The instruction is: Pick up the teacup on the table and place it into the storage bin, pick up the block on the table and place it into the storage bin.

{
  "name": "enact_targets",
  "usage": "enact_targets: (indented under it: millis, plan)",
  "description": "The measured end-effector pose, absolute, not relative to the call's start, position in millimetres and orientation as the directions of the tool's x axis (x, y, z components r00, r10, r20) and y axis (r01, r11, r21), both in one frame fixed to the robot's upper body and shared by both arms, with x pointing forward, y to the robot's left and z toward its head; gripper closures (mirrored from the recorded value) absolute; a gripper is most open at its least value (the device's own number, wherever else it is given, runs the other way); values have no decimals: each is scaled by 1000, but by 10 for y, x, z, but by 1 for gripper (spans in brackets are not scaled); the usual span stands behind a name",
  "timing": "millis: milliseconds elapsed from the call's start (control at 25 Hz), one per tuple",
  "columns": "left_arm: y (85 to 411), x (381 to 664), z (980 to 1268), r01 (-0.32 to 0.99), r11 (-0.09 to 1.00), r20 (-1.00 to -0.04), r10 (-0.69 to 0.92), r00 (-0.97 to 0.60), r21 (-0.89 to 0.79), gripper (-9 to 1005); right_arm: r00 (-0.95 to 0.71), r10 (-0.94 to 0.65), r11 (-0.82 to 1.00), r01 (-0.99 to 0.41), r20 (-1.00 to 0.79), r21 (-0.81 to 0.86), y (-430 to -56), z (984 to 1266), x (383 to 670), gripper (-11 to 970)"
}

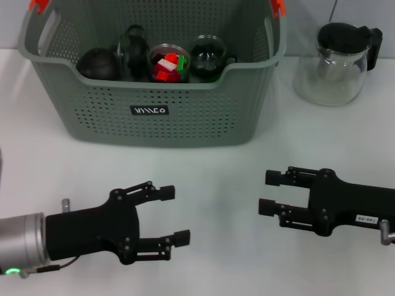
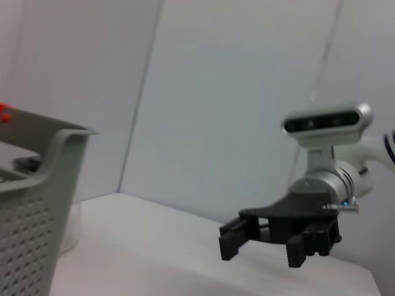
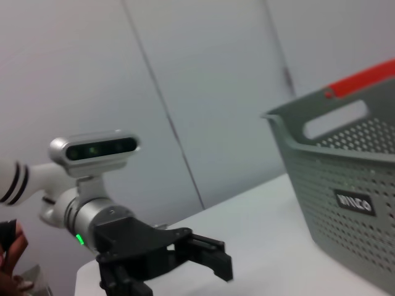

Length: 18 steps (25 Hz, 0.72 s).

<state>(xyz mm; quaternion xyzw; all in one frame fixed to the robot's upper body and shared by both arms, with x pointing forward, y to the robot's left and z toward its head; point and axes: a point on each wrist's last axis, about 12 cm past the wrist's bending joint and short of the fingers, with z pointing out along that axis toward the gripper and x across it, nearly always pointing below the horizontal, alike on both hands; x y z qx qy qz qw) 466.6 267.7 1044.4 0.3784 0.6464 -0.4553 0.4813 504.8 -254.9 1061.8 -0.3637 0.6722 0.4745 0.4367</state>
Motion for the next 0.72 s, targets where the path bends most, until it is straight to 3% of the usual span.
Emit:
enact_targets:
  millis: [200,720]
  plan:
    - [2608,4731,10455,945,270,-974,84,-212,-183,117,-245,-79,256,-942,-966,218,-2487,10570,4994,265]
    - [2629,4749,10421,944,283,-969,122,-213,-172,117,-166,-147,258,-958,-975,124,-2484,10473,4955,281]
